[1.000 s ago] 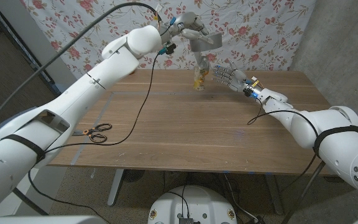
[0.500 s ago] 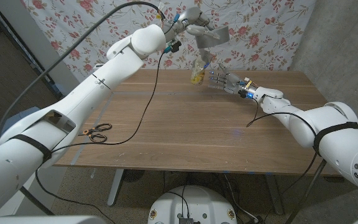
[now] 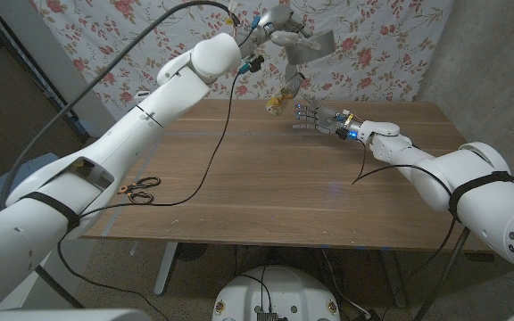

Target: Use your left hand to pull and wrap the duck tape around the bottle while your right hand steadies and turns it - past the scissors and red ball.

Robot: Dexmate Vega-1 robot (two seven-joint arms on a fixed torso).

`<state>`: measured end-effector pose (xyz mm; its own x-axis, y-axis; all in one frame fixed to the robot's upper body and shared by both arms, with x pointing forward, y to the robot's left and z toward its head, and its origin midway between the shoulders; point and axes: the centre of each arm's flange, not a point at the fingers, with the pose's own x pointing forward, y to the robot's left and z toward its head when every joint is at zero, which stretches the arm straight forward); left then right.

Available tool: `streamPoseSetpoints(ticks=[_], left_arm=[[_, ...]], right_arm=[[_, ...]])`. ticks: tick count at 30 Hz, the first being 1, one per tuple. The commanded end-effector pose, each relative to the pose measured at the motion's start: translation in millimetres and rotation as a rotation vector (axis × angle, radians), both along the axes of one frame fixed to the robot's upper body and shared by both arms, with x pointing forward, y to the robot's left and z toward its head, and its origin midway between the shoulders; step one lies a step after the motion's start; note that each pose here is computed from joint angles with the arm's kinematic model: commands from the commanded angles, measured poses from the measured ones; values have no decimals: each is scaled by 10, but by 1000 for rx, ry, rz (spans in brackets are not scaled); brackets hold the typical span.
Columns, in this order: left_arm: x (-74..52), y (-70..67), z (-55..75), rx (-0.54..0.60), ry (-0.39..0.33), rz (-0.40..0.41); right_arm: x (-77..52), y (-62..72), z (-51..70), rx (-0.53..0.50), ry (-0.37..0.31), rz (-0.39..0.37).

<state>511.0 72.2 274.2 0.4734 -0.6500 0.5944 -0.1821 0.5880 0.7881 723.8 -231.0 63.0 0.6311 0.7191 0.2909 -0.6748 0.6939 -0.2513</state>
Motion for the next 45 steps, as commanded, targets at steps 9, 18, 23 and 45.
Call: streamPoseSetpoints(ticks=[9, 18, 23, 45], left_arm=[[67, -93, 38, -23, 20, -50], [91, -137, 42, -45, 22, -47], [120, -155, 60, -58, 25, -40], [-32, -188, 39, -67, -15, -99]], right_arm=[[-42, 343, 152, -62, -35, 55], [28, 403, 208, 8, 15, 16], [18, 409, 244, 8, 10, 22], [219, 147, 91, 426, 184, -100]])
